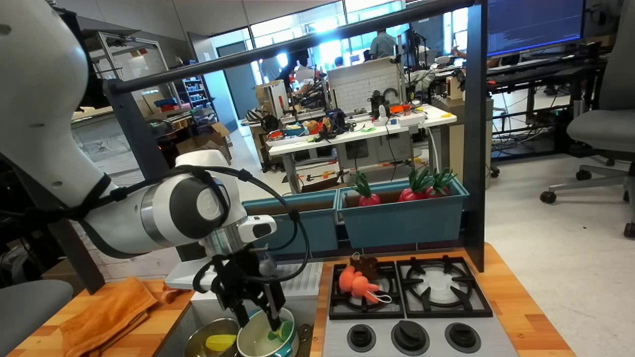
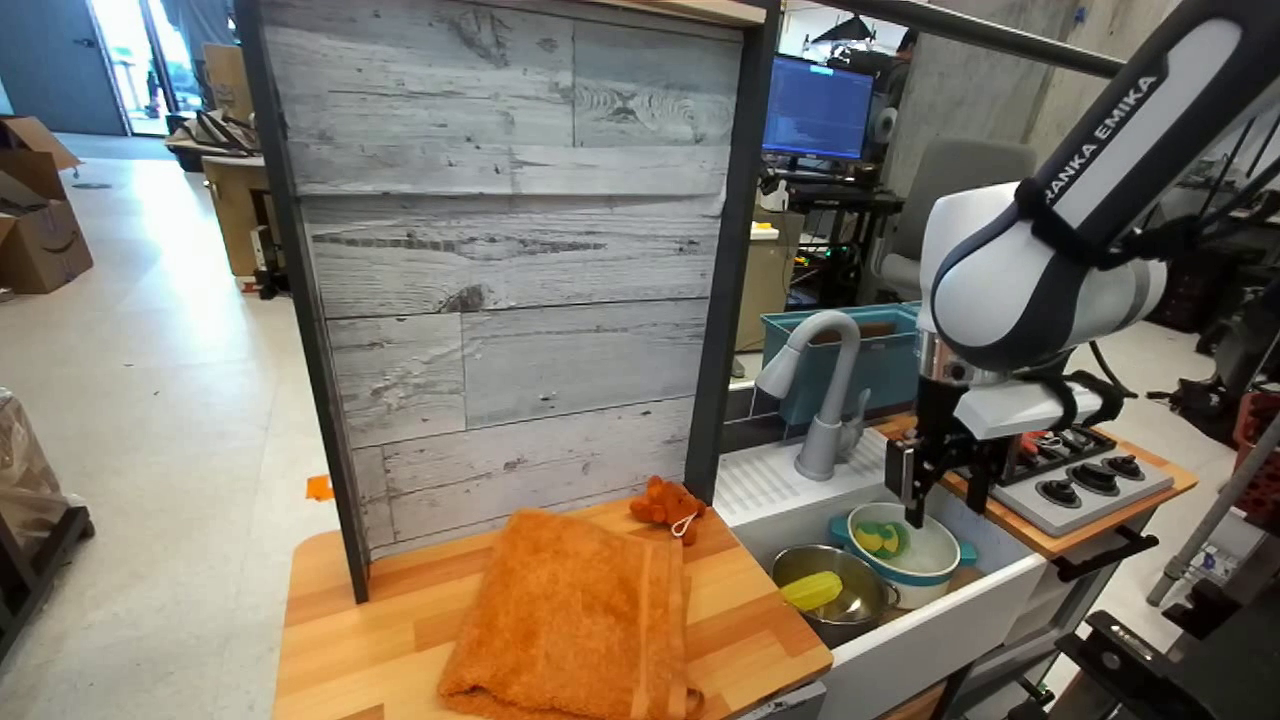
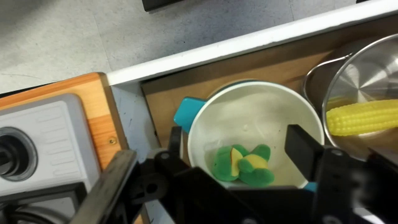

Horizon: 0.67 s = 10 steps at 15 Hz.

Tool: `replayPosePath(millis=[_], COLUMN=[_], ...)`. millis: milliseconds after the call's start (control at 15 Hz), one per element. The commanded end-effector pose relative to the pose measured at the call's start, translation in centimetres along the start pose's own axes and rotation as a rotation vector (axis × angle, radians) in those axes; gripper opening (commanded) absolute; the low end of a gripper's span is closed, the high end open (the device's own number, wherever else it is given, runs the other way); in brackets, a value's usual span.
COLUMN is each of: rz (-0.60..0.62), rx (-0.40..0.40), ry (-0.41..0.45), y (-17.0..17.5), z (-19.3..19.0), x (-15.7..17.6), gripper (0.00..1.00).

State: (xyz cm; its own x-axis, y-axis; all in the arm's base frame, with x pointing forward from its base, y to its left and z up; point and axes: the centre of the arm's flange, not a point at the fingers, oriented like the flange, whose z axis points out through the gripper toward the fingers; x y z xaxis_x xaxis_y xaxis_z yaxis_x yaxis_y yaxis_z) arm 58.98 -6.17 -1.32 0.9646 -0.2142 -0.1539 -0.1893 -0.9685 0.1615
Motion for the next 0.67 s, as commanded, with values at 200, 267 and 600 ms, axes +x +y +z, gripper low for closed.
replayPosePath(millis=[200,267,600], rz=[-0.033,-0.034,-0.04], rx=[0.087,0.092,0.096], ry=[0.046,0.054,0.061], y=[-0.1,0.0,0.7], z=[1.6,1.6,2.7], x=[2.2,2.5,3.5], gripper=[0.87,0.79,0.68])
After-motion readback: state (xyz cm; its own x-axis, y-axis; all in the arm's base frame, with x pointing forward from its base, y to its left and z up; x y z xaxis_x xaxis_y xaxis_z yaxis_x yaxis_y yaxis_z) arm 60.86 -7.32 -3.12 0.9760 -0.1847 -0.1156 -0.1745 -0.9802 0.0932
